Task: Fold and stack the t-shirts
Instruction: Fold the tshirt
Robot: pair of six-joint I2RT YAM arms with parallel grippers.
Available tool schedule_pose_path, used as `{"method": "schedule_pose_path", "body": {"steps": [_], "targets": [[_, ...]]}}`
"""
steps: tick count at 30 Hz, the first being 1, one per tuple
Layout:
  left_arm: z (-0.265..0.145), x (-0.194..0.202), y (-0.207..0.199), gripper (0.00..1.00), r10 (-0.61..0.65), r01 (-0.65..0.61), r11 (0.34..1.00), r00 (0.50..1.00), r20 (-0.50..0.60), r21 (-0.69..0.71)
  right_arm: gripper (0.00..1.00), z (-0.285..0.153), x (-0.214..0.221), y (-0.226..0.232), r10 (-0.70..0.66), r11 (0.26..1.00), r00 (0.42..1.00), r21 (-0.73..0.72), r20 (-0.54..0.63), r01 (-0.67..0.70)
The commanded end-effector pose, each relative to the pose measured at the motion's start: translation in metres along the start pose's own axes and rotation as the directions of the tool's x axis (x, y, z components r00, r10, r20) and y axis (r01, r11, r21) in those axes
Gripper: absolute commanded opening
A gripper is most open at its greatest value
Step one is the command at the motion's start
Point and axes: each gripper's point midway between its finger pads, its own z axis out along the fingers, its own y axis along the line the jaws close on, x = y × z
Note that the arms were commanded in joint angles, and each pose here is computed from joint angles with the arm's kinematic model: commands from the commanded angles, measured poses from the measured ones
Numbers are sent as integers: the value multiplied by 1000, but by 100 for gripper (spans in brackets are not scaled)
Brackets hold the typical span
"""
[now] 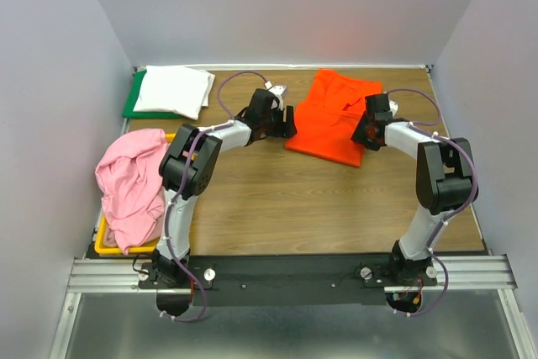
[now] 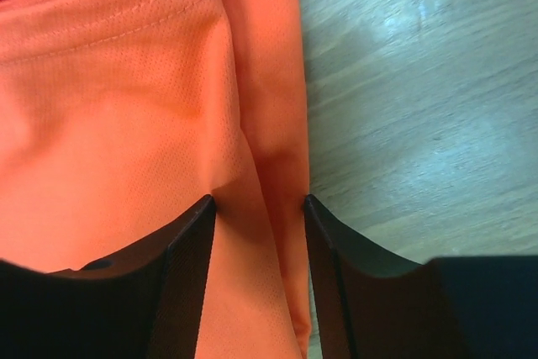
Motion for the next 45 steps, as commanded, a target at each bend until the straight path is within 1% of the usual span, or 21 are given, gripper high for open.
{"method": "schedule_pose_path", "body": {"steps": [1,6,7,8,9,12,14,15,17,21,23,26,28,29,30,32,33,34,36,41,45], "targets": [[-15,-22,-10,75,11,-12,1000,997,75,1,51,8,3,7,-24,999,999,-42,-29,22],[-29,-12,-15,75,-3,2,1000,997,80,2,38,9,11,8,-39,998,998,-59,-52,36],[-30,-10,-16,75,-6,5,1000,997,79,5,33,9,13,6,-39,998,998,-58,-58,35],[-32,-1,-15,75,-12,12,1000,998,64,3,30,10,15,6,-40,998,997,-59,-66,36],[-35,-3,-19,74,-11,10,1000,997,75,10,27,11,22,4,-40,998,996,-57,-82,36],[-38,5,-26,73,-10,9,1000,998,68,15,15,13,32,0,-41,998,993,-54,-107,35],[-39,9,-31,71,-10,9,1000,998,64,22,2,14,39,-3,-38,998,992,-52,-122,32],[-39,11,-33,71,-8,7,1000,998,61,25,0,14,41,-3,-40,998,991,-52,-127,34],[-38,14,-33,69,-10,9,1000,998,55,19,0,14,45,-5,-40,998,990,-53,-137,33],[-34,20,-28,61,-28,28,999,999,43,-16,0,11,45,-5,-41,998,990,-59,-135,33],[-32,23,-27,53,-33,34,999,999,35,-28,0,9,44,-4,-42,997,990,-63,-131,34],[-28,26,-29,50,-29,30,999,999,23,-30,1,9,43,-3,-40,997,991,-65,-129,32],[-22,35,-31,46,-24,24,999,1000,-6,-27,0,10,44,-1,-45,996,990,-76,-137,35],[-21,37,-32,41,-21,21,999,1000,-12,-26,0,12,47,-1,-49,996,988,-79,-147,38],[-19,41,-32,29,-19,18,999,1000,-23,-26,0,12,46,0,-51,996,988,-84,-148,39],[-20,51,-32,16,-15,14,999,999,-41,-32,0,14,49,4,-64,994,985,-102,-163,48],[-21,53,-30,7,-17,16,999,999,-43,-36,0,15,50,5,-68,993,984,-107,-167,50],[-23,55,-28,3,-19,17,999,999,-45,-47,0,15,50,6,-76,992,983,-114,-169,57],[-31,60,-24,0,-24,21,998,999,-48,-66,0,15,53,11,-91,987,979,-145,-184,65],[-52,65,-19,0,-46,44,993,999,-23,-106,1,12,61,28,-139,974,970,-204,-200,98],[-75,84,-12,0,-67,62,988,997,-31,-144,0,4,77,48,-187,962,961,-236,-204,137]]}}
